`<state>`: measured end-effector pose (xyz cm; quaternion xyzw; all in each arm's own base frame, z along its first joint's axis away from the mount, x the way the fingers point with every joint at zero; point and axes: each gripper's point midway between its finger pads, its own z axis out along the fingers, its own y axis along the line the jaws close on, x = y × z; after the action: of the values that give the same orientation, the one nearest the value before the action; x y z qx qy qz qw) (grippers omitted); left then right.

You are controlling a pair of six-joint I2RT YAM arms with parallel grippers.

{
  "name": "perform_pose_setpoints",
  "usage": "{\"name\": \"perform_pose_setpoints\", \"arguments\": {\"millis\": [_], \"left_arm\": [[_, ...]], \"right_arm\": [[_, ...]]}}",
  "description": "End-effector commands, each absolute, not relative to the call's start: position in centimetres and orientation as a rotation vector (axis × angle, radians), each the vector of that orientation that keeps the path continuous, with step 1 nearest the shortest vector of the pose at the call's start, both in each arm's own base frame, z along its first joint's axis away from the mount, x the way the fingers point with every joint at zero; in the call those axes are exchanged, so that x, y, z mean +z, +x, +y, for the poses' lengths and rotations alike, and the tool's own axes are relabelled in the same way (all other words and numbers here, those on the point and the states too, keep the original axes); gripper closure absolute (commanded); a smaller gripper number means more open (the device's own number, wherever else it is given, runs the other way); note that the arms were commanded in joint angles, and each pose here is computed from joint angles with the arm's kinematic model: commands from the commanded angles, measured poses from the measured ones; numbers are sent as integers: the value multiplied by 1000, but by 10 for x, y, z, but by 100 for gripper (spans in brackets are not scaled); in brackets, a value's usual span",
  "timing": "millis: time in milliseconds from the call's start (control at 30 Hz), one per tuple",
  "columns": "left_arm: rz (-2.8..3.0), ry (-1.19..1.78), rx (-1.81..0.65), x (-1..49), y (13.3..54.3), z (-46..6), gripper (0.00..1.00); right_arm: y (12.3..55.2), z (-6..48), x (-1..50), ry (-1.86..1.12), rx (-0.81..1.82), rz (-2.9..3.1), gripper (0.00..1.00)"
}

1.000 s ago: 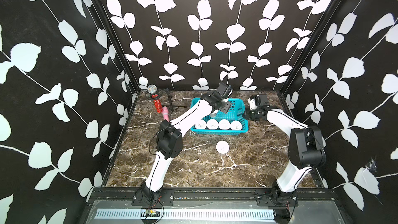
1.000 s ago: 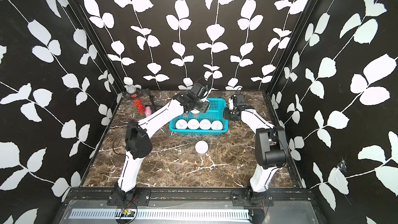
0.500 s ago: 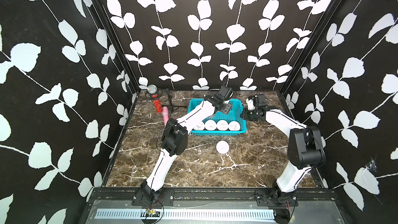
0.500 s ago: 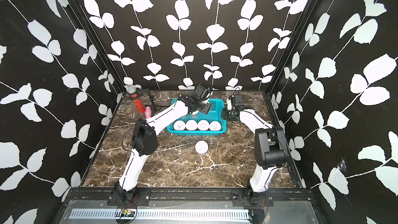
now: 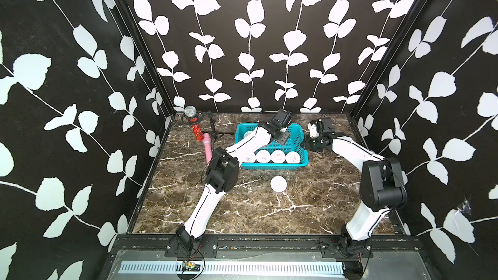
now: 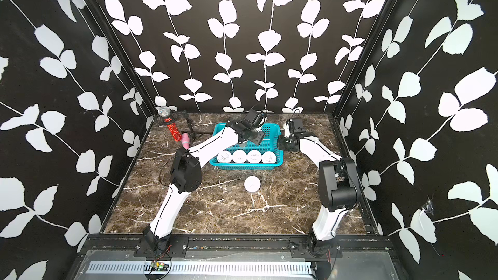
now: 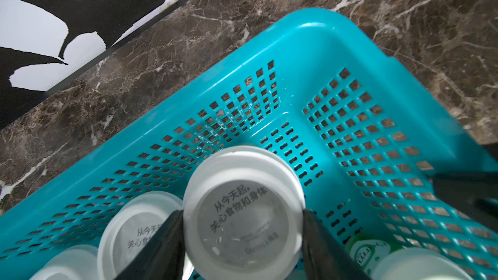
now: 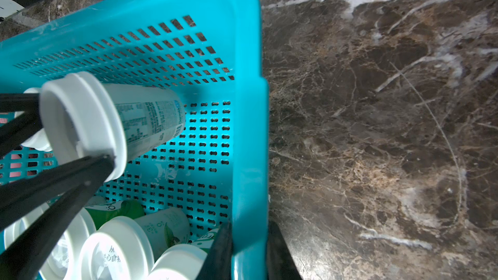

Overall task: Put the yogurt in the basket
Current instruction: Adjust the basket at the center of the board.

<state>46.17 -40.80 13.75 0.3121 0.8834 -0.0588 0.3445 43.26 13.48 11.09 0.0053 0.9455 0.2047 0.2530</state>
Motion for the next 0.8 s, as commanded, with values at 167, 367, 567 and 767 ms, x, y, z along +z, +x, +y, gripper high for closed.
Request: {"name": "perform_pose_setpoints", "arguments": {"millis": [167,367,567,767], "left_arm": [[2290,792,-118,142,470,-402,38],[2299,790,-107,135,473,-401,37],[2303,783,-95,129,476,-401,36],[2314,783,-88,121,478,-400,33]], "right_arm": [[418,141,107,-17,571,2604,79],[418,142,106,-18,569,2605,79],[416,141,105,-17,566,2609,79],[415,141,105,-16,566,2610,79]]}}
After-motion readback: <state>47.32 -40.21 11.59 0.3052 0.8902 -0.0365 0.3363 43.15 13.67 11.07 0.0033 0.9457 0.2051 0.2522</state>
